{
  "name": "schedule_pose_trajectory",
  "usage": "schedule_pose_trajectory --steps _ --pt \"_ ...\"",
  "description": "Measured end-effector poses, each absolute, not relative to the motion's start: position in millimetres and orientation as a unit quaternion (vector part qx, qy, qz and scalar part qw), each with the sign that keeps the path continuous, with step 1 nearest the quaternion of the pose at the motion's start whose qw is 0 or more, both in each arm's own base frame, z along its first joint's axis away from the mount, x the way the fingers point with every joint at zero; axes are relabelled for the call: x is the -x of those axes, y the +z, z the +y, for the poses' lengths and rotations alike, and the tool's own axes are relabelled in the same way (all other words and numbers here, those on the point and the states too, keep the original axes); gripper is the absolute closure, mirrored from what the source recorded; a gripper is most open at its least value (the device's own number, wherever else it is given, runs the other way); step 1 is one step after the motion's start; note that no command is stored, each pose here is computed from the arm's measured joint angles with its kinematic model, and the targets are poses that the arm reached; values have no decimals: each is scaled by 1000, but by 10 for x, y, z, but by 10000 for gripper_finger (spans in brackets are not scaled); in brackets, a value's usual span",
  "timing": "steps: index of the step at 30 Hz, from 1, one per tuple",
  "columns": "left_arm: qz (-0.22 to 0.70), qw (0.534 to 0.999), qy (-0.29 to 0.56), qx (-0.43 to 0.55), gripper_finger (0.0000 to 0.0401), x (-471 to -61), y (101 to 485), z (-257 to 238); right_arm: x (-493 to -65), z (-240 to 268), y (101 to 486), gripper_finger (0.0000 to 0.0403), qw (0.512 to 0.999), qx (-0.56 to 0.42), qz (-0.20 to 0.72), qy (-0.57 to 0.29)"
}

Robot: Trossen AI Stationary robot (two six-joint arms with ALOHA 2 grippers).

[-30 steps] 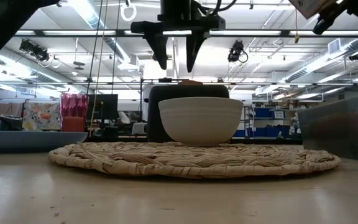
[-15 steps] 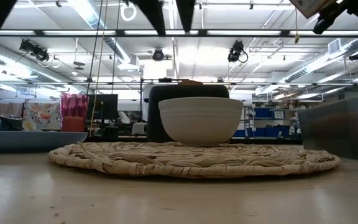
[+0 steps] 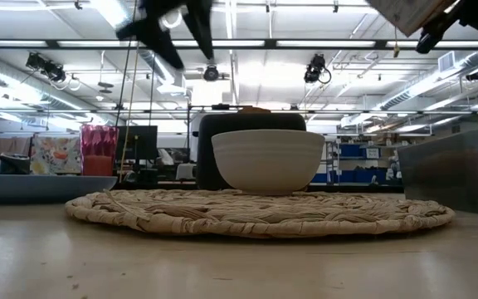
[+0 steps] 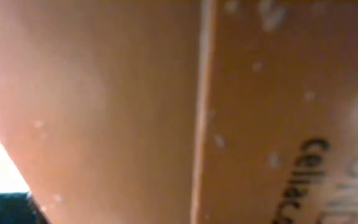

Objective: Arrange a breakfast setting
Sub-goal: Pour the cereal from the cereal box into the bowl

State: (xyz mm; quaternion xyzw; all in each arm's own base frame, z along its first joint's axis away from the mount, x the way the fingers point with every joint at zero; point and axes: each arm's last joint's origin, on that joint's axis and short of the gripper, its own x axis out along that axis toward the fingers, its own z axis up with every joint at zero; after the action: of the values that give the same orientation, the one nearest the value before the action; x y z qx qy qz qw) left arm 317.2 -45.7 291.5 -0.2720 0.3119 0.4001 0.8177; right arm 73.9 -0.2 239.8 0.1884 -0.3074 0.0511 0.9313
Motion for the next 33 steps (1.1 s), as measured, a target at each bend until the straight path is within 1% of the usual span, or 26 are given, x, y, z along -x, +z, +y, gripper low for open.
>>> schedule_pose_trajectory --steps 3,6,11,15,18,22,31,33 --pt "300 817 388 304 122 -3289 2557 -411 -735 -9 2401 116 930 -191 -312 39" --pt "314 803 396 315 122 -3351 2274 -350 -737 -14 2399 115 931 -188 -312 29" --pt "323 794 400 323 122 -3480 2074 -279 -754 -18 2381 115 934 -190 -302 20" --pt "347 776 406 336 123 -3507 1935 -259 -757 -19 2376 115 935 -191 -300 17" --pt "347 771 410 343 133 -3537 1877 -262 -760 -20 2371 115 935 -192 -297 15" --pt "351 769 410 342 176 -3546 1843 -265 -772 -21 2361 115 937 -192 -291 12" --pt "355 773 407 334 334 -3545 1843 -266 -771 -20 2367 115 936 -192 -294 15" --pt "357 775 405 330 364 -3545 1844 -266 -771 -19 2367 115 936 -192 -293 16"
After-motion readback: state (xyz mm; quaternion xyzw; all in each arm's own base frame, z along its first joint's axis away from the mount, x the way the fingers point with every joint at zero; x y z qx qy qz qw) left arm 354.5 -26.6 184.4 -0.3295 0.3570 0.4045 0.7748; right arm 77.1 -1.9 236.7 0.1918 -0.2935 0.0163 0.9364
